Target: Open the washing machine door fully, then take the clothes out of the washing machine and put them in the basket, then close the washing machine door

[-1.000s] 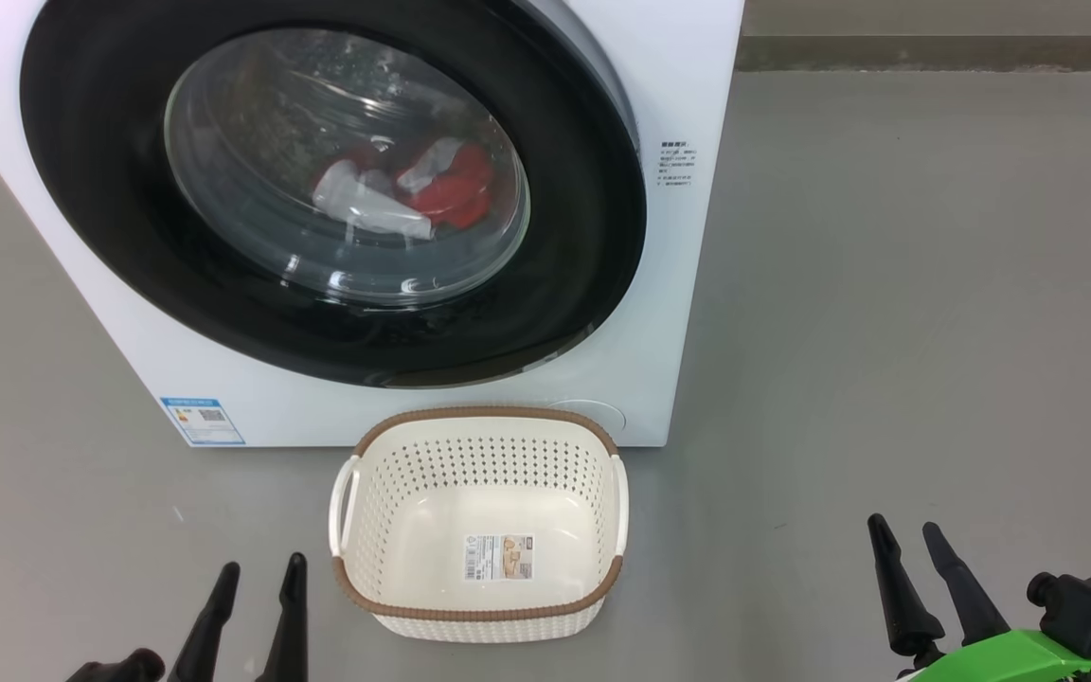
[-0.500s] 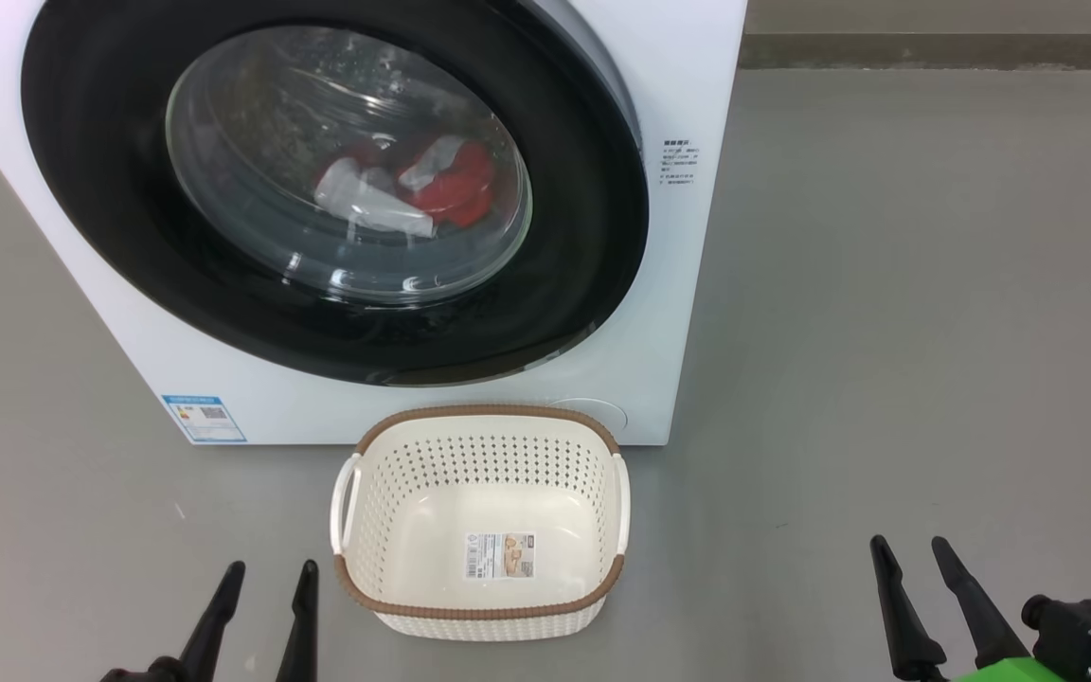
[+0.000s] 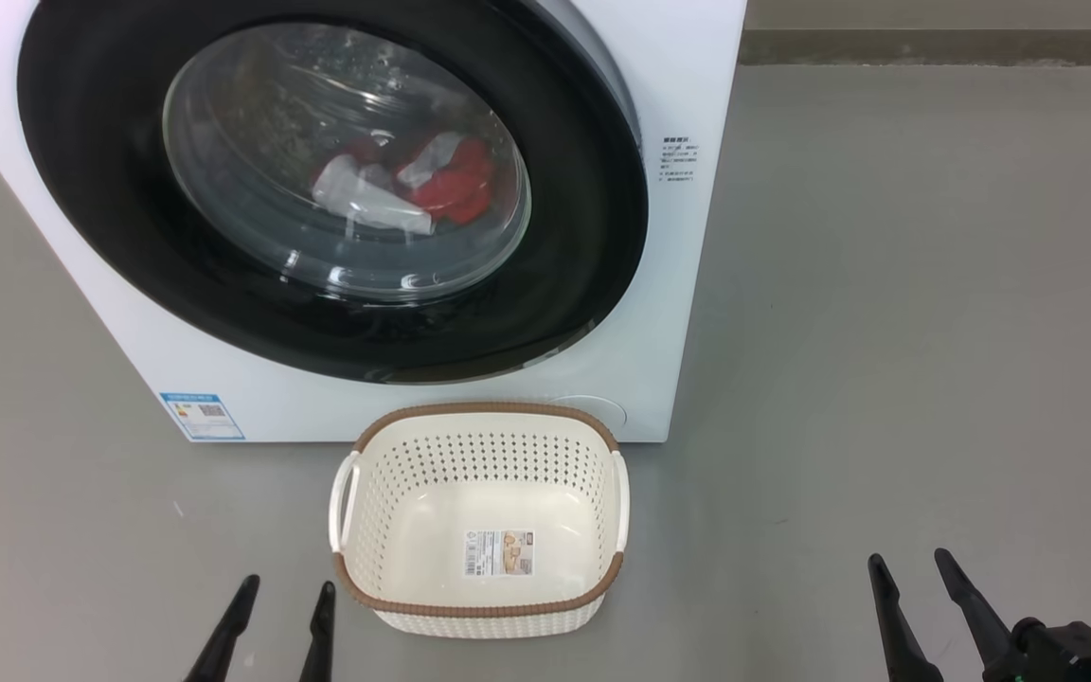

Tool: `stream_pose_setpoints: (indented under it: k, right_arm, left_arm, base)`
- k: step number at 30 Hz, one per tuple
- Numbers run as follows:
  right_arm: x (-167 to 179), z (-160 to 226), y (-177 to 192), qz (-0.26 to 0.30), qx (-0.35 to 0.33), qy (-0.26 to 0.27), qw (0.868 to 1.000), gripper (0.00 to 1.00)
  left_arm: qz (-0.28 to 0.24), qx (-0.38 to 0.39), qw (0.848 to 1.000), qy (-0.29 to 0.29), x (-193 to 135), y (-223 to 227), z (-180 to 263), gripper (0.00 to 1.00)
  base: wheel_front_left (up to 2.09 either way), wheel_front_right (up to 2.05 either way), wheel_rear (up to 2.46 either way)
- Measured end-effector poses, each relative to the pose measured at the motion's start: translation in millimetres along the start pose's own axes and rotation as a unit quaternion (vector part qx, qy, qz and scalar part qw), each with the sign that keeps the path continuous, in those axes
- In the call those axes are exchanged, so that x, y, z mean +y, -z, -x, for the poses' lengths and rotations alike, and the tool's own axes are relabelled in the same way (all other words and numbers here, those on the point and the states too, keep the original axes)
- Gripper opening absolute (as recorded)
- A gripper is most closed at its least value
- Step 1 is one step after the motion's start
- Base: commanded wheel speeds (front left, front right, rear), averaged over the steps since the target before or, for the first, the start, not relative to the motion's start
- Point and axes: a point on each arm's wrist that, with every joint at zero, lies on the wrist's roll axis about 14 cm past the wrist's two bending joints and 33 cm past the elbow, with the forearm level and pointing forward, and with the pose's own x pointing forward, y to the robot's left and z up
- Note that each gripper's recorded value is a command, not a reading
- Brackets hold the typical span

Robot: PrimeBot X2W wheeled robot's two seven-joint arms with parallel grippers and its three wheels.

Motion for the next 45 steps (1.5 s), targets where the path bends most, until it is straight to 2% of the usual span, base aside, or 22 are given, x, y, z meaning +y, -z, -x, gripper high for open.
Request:
stream_pose_setpoints:
  k: [4,20,21,22,23,27,30,35,45]
  right_arm:
    - [1.1,1.5,1.2,0.015,0.000,-0.003,1.000,1.00]
    - [0.1,-1.1,-2.0,0.007,-0.006,0.002,1.000,1.00]
    - [0.1,-1.6,-3.3,0.003,-0.008,0.002,1.000,0.75]
    - [0.4,-2.3,-4.3,0.000,-0.010,0.003,1.000,0.21]
    - [0.2,-3.1,-5.0,-0.011,-0.012,0.004,1.000,0.00]
    - [4.8,-12.8,-13.4,-0.050,-0.028,0.002,0.998,0.00]
    - [17.5,-33.1,-33.2,-0.071,-0.058,-0.016,0.996,0.00]
    - [41.0,-71.7,-77.2,-0.120,-0.117,-0.053,0.984,0.00]
    - [84.5,-137.5,-143.4,-0.156,-0.186,-0.124,0.962,0.00]
  left_arm:
    - [-0.017,0.002,1.000,0.009,-2.6,1.6,0.3,1.00]
    - [-0.006,0.011,1.000,0.011,-2.7,7.3,0.9,1.00]
    - [-0.005,0.012,1.000,0.011,-2.8,7.8,0.9,1.00]
    - [-0.003,0.013,1.000,0.011,-2.9,8.4,0.8,1.00]
    - [-0.003,0.014,1.000,0.011,-3.2,9.2,0.8,1.00]
    - [0.007,0.017,1.000,0.010,-3.3,11.3,-0.5,1.00]
    - [0.011,0.015,1.000,0.011,-4.2,10.5,-5.0,1.00]
    - [0.015,0.010,1.000,0.017,-7.9,7.5,-14.0,1.00]
    - [0.028,0.006,0.999,0.015,-7.1,5.2,-27.7,1.00]
  base:
    - [0.00,0.00,0.00]
    - [0.00,0.00,0.00]
    - [0.00,0.00,0.00]
    - [0.00,0.00,0.00]
    - [0.00,0.00,0.00]
    - [0.00,0.00,0.00]
    - [0.00,0.00,0.00]
    - [0.00,0.00,0.00]
    - [0.00,0.00,0.00]
